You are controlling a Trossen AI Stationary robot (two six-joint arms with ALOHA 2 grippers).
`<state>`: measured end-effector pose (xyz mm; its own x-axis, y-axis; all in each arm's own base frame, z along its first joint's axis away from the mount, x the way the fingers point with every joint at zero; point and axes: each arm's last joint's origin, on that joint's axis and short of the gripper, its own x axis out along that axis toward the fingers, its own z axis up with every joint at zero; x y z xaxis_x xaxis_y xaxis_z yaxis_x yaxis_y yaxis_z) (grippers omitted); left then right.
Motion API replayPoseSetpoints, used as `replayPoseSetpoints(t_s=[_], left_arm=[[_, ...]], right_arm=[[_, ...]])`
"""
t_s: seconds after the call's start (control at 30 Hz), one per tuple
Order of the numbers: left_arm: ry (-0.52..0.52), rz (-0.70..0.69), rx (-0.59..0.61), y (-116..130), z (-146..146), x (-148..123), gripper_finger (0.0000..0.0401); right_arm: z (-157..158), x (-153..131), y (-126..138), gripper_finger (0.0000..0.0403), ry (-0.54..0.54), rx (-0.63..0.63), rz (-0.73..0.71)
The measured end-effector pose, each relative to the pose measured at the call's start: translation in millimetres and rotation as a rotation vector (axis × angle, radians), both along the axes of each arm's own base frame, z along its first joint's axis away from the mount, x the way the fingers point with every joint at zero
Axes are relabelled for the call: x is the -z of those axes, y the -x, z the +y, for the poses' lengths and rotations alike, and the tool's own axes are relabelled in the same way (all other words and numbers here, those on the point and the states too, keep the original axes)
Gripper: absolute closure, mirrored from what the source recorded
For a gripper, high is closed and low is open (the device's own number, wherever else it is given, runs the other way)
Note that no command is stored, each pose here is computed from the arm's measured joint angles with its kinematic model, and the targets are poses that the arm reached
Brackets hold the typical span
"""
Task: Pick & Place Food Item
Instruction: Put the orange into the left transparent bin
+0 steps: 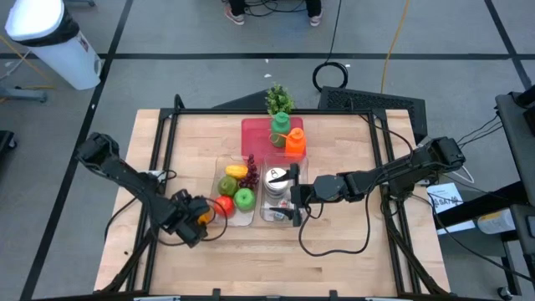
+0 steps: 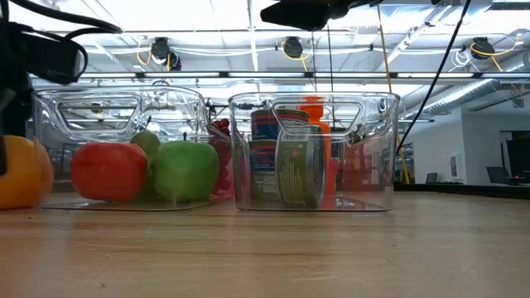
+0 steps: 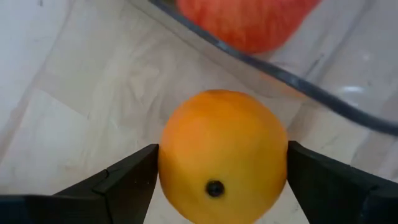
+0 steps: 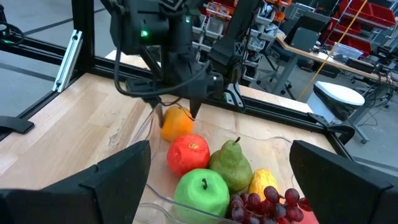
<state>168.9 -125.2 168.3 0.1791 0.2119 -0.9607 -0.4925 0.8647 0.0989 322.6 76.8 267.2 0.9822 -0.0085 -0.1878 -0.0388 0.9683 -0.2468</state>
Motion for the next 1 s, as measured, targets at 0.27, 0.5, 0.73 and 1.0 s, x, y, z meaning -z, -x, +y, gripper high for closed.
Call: replayPoseSetpoints(t_s=[0.27, 0.5, 0.73, 1.0], left_arm=[[0.007, 0.007, -0.024, -1, 3, 1, 0.0071], [0.008, -0.003, -0.066, 0, 4, 0, 0.0130], [0.036, -0.006, -0.080, 5, 7, -12, 0.0130], [0.119, -0.074, -0.007, 7, 7, -43, 0.0123]], right_arm=[[0, 0, 0, 0.0039, 0.000, 0.002, 0.000], [0, 0, 0, 0.0039, 0.000, 0.002, 0.000], [-1, 0, 0, 0.0039, 0.000, 0.002, 0.000], [-1, 0, 0, 0.0039, 0.000, 0.002, 0.000]])
